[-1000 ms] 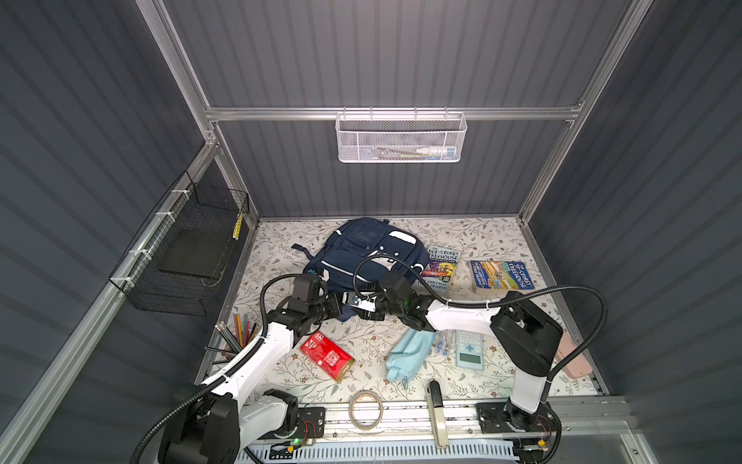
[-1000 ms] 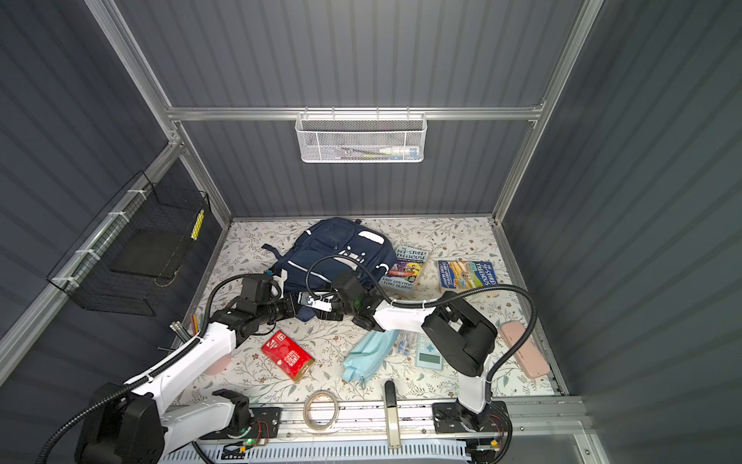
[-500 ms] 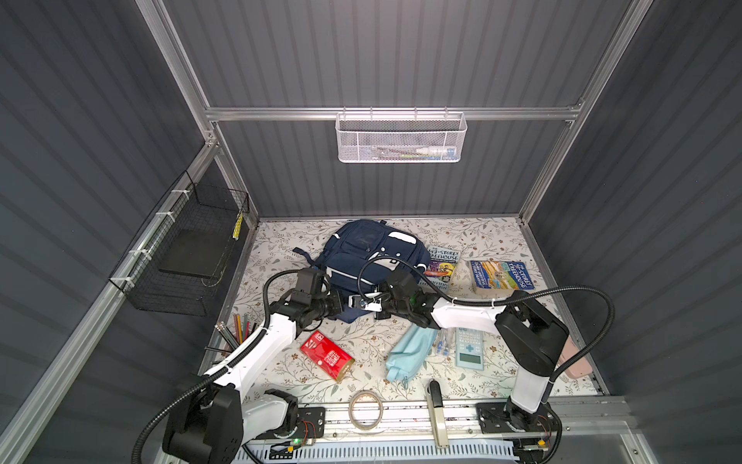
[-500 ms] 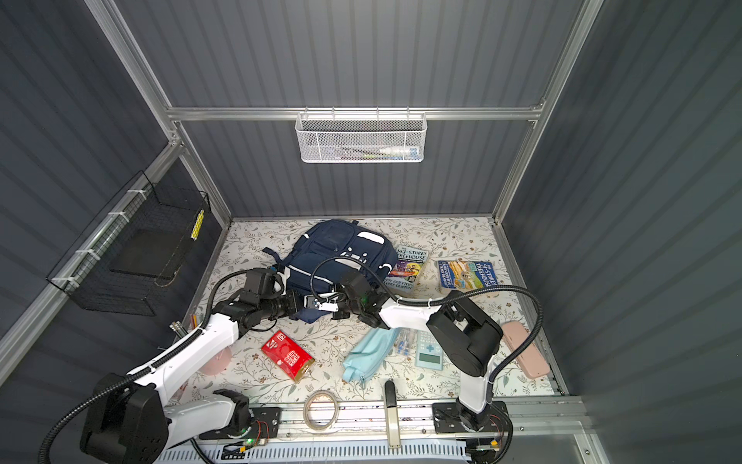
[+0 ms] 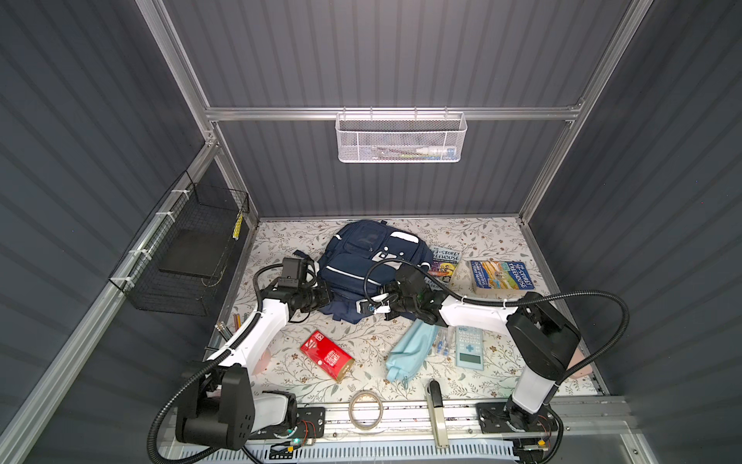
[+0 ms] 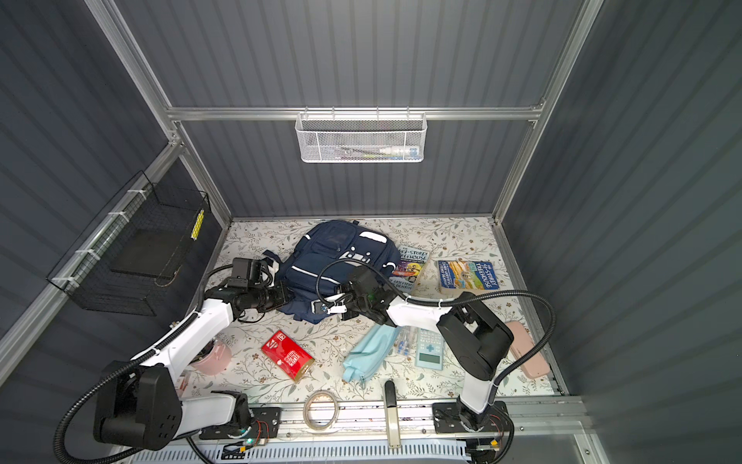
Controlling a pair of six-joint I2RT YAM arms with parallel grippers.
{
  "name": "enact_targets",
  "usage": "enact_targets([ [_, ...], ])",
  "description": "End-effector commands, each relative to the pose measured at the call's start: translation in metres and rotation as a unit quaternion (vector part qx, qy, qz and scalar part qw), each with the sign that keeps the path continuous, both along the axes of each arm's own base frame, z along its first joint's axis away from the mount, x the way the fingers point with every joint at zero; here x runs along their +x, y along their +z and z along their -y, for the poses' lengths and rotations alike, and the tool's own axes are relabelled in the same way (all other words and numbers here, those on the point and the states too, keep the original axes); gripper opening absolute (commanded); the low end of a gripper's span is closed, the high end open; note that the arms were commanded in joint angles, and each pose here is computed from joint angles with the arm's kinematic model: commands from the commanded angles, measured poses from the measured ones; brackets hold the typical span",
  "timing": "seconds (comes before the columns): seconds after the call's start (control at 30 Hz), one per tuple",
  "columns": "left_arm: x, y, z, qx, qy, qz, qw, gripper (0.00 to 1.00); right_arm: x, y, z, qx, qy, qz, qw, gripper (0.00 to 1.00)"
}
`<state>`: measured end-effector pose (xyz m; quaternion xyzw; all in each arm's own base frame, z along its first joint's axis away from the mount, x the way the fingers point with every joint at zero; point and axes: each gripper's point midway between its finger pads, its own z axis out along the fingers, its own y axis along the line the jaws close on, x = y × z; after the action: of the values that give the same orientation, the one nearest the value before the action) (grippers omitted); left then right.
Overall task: Pack books, pencil case, and school supplies into a backpack
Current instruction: Unzip the student bag at the center of the table.
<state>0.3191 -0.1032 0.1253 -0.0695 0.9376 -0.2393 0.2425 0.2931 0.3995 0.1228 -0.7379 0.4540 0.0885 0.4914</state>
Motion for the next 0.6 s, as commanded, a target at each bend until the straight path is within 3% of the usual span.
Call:
enact_targets([
  [0.0, 0.044, 0.020, -0.055, 0.053, 0.083, 0.062, 0.993, 0.00, -0.017, -0.018, 0.016, -0.033, 0.032, -0.018, 0.999, 0.00],
  [0.1, 0.040, 0.009, -0.048, 0.019, 0.092, 0.059, 0.994, 0.00, -0.010, -0.016, 0.014, -0.024, 0.023, -0.005, 0.999, 0.00],
  [0.2, 0.024, 0.016, -0.055, 0.033, 0.103, 0.070, 0.992, 0.00, 0.008, -0.012, 0.016, -0.022, -0.018, -0.002, 1.000, 0.00],
  [0.57, -0.042, 0.014, -0.012, -0.009, 0.042, 0.041, 0.998, 0.00, 0.051, 0.000, 0.020, -0.006, -0.078, -0.011, 0.997, 0.17],
])
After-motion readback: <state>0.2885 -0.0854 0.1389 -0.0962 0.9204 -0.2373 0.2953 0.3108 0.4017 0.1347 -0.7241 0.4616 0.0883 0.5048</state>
